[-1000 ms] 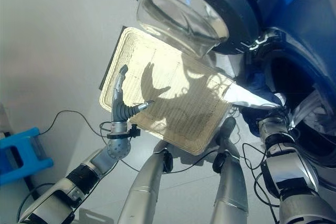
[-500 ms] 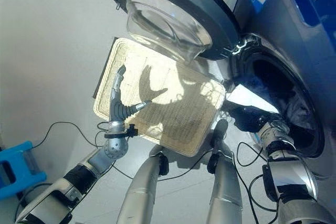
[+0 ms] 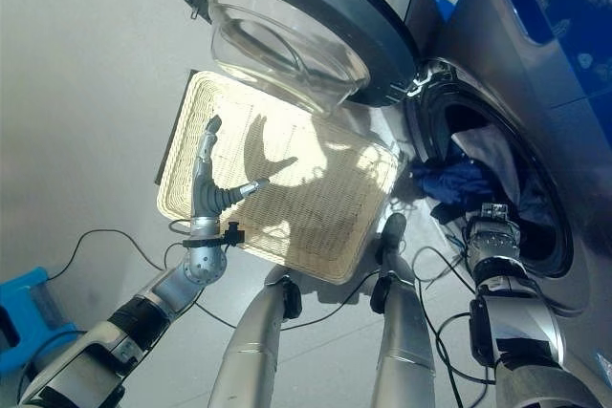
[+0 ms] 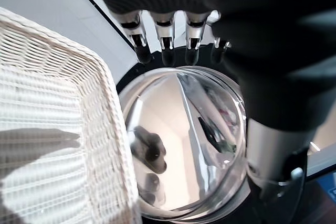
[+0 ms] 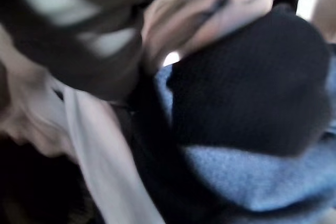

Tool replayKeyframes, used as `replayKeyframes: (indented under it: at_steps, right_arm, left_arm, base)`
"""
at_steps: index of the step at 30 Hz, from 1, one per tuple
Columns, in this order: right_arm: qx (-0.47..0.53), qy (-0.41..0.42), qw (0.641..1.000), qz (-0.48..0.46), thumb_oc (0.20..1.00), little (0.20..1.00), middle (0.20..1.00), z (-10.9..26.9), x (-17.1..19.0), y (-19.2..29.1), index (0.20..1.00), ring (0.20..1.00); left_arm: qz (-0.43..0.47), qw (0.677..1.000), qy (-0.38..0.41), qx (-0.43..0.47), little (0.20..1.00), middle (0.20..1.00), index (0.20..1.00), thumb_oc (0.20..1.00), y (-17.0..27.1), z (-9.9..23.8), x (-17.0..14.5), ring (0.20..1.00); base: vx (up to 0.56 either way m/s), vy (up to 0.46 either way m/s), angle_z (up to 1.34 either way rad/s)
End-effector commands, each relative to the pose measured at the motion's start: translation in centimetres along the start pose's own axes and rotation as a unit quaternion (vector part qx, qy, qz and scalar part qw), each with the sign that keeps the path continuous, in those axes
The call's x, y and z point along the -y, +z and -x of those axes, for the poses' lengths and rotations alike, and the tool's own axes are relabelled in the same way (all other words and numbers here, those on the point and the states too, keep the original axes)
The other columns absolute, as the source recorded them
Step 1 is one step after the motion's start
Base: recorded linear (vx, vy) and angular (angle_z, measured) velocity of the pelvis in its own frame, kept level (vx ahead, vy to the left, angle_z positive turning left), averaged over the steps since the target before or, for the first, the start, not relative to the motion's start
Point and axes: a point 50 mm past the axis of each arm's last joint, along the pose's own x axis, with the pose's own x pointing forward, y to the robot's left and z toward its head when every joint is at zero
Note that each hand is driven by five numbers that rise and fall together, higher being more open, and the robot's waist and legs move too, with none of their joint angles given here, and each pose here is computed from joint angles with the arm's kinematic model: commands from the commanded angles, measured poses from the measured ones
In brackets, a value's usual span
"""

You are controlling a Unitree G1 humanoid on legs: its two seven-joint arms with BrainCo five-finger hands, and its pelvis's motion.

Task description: Put the clothes into the washing machine.

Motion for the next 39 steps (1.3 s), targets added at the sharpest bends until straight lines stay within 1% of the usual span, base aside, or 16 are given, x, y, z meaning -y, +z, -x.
replayKeyframes:
  at_steps: [1,2,4,8,13,16,22,27,29,30,32,35,36,37,39]
  right_arm:
    - [0.14,0.024,0.987,-0.082,0.2,0.2,0.2,0.1,-2.1,5.4,0.2,0.2]
    - [0.159,0.032,0.982,-0.093,0.2,0.2,0.2,0.3,-2.6,5.8,0.2,0.2]
    - [0.165,0.037,0.981,-0.099,0.2,0.2,0.2,0.4,-3.0,5.9,0.2,0.2]
    - [0.239,0.063,0.956,-0.155,0.2,0.2,0.2,1.7,-5.4,7.1,0.2,0.2]
    - [0.3,0.083,0.929,-0.2,0.2,0.2,0.2,3.0,-6.1,8.3,0.2,0.2]
    - [0.344,0.099,0.906,-0.227,0.2,0.2,0.2,3.8,-7.1,10.2,0.2,0.2]
    - [0.382,0.122,0.882,-0.248,0.2,0.2,0.2,4.6,-8.1,12.3,0.2,0.2]
    - [0.428,0.135,0.857,-0.254,0.2,0.2,0.2,5.4,-7.9,14.7,0.2,0.2]
    - [0.433,0.135,0.854,-0.256,0.2,0.2,0.2,5.5,-7.8,15.1,0.2,0.2]
    - [0.45,0.122,0.845,-0.264,0.2,0.2,0.2,5.7,-7.5,16.2,0.2,0.2]
    - [0.449,0.103,0.846,-0.268,0.2,0.2,0.2,5.6,-7.0,16.7,0.2,0.2]
    - [0.439,0.07,0.859,-0.254,0.2,0.2,0.2,5.0,-5.9,16.7,0.2,0.2]
    - [0.428,0.052,0.867,-0.248,0.492,0.492,0.492,4.7,-5.6,16.7,0.492,0.492]
    - [0.416,0.038,0.877,-0.238,1.0,1.0,1.0,4.3,-5.4,16.5,1.0,1.0]
    - [0.397,0.022,0.891,-0.221,1.0,1.0,1.0,3.8,-5.2,16.3,1.0,1.0]
  left_arm:
    - [0.025,1.0,0.019,0.001,1.0,1.0,1.0,1.0,0.6,-0.6,-0.2,1.0]
    - [0.025,1.0,0.017,-0.001,1.0,1.0,1.0,1.0,0.6,-0.6,-0.2,1.0]
    - [0.026,1.0,0.017,0.001,1.0,1.0,1.0,1.0,0.7,-0.7,-0.2,1.0]
    - [0.029,0.999,0.011,-0.004,1.0,1.0,1.0,1.0,0.6,-0.8,-0.8,1.0]
    - [0.033,0.999,0.01,-0.005,1.0,1.0,1.0,1.0,0.7,-0.2,-1.1,1.0]
    - [0.034,0.999,0.011,-0.006,1.0,1.0,1.0,1.0,0.7,-0.2,-1.5,1.0]
    - [0.03,0.999,0.008,-0.009,1.0,1.0,1.0,1.0,0.5,-0.2,-2.2,1.0]
    - [0.028,1.0,0.009,-0.012,1.0,1.0,1.0,1.0,0.3,0.1,-2.9,1.0]
    - [0.026,1.0,0.009,-0.013,1.0,1.0,1.0,1.0,0.3,0.1,-3.0,1.0]
    - [0.022,1.0,0.008,-0.019,1.0,1.0,1.0,1.0,0.0,0.3,-3.3,1.0]
    - [0.022,1.0,0.009,-0.021,1.0,1.0,1.0,1.0,0.0,0.3,-3.4,1.0]
    - [0.022,1.0,0.005,-0.02,1.0,1.0,1.0,1.0,-0.1,0.6,-3.2,1.0]
    - [0.023,1.0,0.003,-0.018,1.0,1.0,1.0,1.0,0.0,0.6,-3.1,1.0]
    - [0.023,1.0,0.003,-0.016,1.0,1.0,1.0,1.0,0.1,0.5,-3.0,1.0]
    - [0.024,1.0,0.005,-0.016,1.0,1.0,1.0,1.0,0.1,0.5,-2.8,1.0]
  base:
    - [0.02,-0.045,-0.03]
    - [-0.02,-0.044,-0.03]
    - [0.0,0.0,0.0]
    - [0.0,-0.01,0.0]
    - [0.0,0.001,-0.02]
    - [-0.01,0.001,-0.01]
    - [0.0,0.0,0.0]
    - [0.0,0.0,0.0]
    - [0.01,-0.016,0.0]
    - [0.01,-0.037,-0.02]
    - [0.01,-0.026,-0.01]
    - [0.0,0.0,0.0]
    - [0.0,0.0,0.0]
    - [0.0,0.0,0.0]
    - [0.0,0.0,0.0]
